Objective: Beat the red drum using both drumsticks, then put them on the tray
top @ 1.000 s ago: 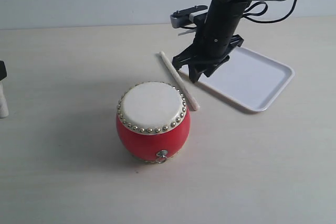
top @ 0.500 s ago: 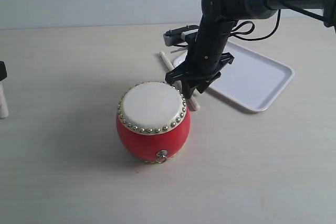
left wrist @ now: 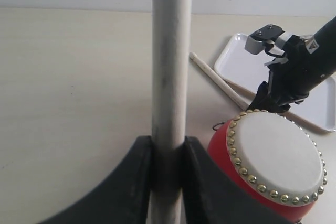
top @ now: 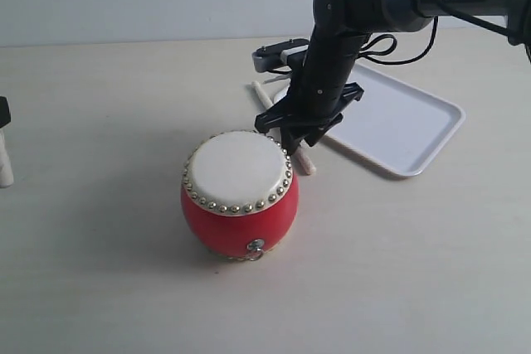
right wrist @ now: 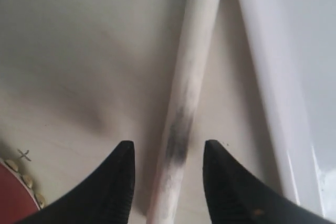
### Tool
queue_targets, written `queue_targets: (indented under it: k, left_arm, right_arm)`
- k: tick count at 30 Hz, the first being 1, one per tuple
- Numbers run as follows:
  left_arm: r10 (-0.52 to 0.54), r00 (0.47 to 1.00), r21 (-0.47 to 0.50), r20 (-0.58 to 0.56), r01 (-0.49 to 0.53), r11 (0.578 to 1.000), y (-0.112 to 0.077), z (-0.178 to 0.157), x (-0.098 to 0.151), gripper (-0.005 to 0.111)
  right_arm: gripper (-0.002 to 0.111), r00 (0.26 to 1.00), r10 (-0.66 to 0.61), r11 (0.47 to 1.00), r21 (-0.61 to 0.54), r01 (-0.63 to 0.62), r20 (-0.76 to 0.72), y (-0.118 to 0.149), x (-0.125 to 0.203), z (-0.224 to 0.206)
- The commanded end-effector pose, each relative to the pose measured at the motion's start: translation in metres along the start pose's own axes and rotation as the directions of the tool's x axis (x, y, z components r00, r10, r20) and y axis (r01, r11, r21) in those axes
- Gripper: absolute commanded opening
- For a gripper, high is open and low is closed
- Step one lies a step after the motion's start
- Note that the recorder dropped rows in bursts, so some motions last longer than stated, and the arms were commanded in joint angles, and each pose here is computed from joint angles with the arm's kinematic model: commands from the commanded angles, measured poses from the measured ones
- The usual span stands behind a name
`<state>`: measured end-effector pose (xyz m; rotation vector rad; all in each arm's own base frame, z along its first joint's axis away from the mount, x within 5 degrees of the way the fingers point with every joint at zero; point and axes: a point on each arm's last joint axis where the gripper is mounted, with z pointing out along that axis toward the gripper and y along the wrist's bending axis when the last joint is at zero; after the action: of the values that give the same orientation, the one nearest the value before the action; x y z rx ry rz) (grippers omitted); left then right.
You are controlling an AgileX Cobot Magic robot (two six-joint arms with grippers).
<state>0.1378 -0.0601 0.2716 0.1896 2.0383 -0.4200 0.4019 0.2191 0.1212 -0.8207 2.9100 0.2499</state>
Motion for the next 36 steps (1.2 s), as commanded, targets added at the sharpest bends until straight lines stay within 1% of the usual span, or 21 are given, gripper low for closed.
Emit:
queue_targets:
  k: [1, 6, 27, 32, 36]
  left_arm:
    - [-0.004, 1.000, 0.006, 0.008, 0.004, 1.000, -0.0008, 0.0001, 0.0000, 0.000]
    - [-0.004, 1.000, 0.006, 0.008, 0.004, 1.000, -0.0008, 0.0001, 0.0000, 0.000]
    - [-0.004, 1.000, 0.006, 0.006, 0.004, 1.000, -0.0008, 0.0001, 0.0002, 0.000]
    - [-0.004, 1.000, 0.006, 0.006, 0.004, 1.000, -0.0008, 0.0001, 0.0002, 0.000]
    - [-0.004, 1.000, 0.006, 0.006, 0.004, 1.000, -0.0008, 0.0001, 0.0002, 0.000]
  right_arm:
    - [0.042, 1.000, -0.020, 1.000, 0.011, 0.019, 0.008, 0.0042, -0.0005, 0.0002]
    - [0.042, 1.000, -0.022, 0.999, 0.032, 0.021, 0.003, 0.0023, -0.0001, 0.0001]
    - [0.042, 1.000, -0.009, 0.999, 0.032, 0.009, 0.005, 0.0026, -0.0001, -0.0028]
    - [0.042, 0.998, -0.057, 0.994, 0.096, 0.059, -0.021, -0.0032, 0.0017, -0.0091]
    - [0.042, 0.998, -0.051, 0.995, 0.084, 0.054, -0.027, -0.0014, 0.0021, -0.0072]
